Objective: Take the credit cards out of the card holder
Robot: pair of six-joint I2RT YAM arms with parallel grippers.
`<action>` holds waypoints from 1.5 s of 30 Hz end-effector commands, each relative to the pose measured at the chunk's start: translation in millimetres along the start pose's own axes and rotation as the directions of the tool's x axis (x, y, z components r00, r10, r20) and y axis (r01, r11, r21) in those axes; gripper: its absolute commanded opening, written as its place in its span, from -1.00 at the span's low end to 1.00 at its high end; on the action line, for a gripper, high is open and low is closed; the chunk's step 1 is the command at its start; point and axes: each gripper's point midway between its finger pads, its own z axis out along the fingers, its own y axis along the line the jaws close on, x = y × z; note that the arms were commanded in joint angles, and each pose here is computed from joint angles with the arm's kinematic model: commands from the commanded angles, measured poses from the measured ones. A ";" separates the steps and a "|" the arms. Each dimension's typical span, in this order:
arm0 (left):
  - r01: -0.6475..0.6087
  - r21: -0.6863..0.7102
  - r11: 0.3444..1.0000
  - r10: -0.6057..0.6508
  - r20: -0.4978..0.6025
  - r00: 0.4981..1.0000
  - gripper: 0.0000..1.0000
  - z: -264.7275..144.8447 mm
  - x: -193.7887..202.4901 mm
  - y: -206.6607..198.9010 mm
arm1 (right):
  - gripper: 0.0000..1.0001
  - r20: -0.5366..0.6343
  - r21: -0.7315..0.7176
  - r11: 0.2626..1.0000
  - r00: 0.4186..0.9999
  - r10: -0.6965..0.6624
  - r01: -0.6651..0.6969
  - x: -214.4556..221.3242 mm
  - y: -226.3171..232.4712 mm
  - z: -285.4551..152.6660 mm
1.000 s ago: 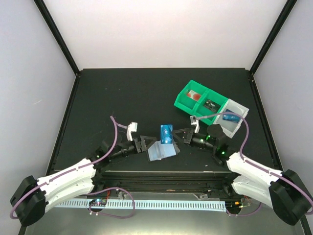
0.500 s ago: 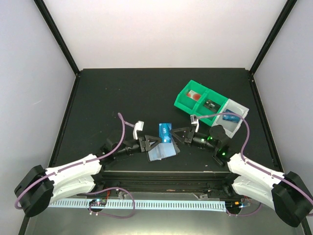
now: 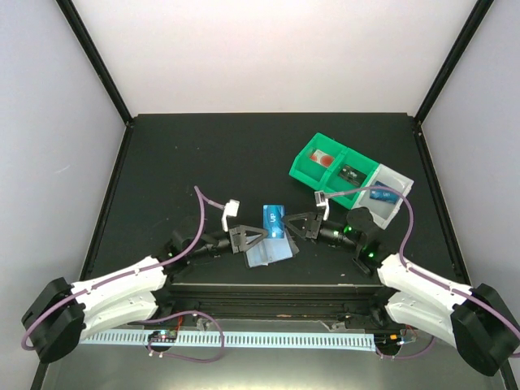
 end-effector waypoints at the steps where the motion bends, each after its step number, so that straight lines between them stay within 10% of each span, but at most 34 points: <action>1: -0.088 0.038 0.995 0.088 -0.010 0.996 -0.97 -6.3 1.0 -17.4 | -0.74 -0.117 -0.038 0.987 0.980 -0.159 0.156 16.3 16.2 1.7; 12: -0.208 0.029 0.978 0.210 -0.182 0.961 -0.97 -34.6 40.0 -17.1 | -0.08 -0.337 -0.029 0.876 0.820 -0.462 0.482 40.3 36.5 -23.3; 22: -0.244 0.148 0.958 0.281 -0.339 0.898 -0.97 -52.1 72.4 -33.9 | -0.07 -0.481 -0.061 0.815 0.699 -0.529 0.576 50.8 48.0 -36.2; 45: -0.269 0.232 0.935 0.342 -0.376 0.861 -0.97 -54.1 81.5 -42.4 | -0.12 -0.548 -0.178 0.871 0.689 -0.474 0.458 74.3 41.0 -24.2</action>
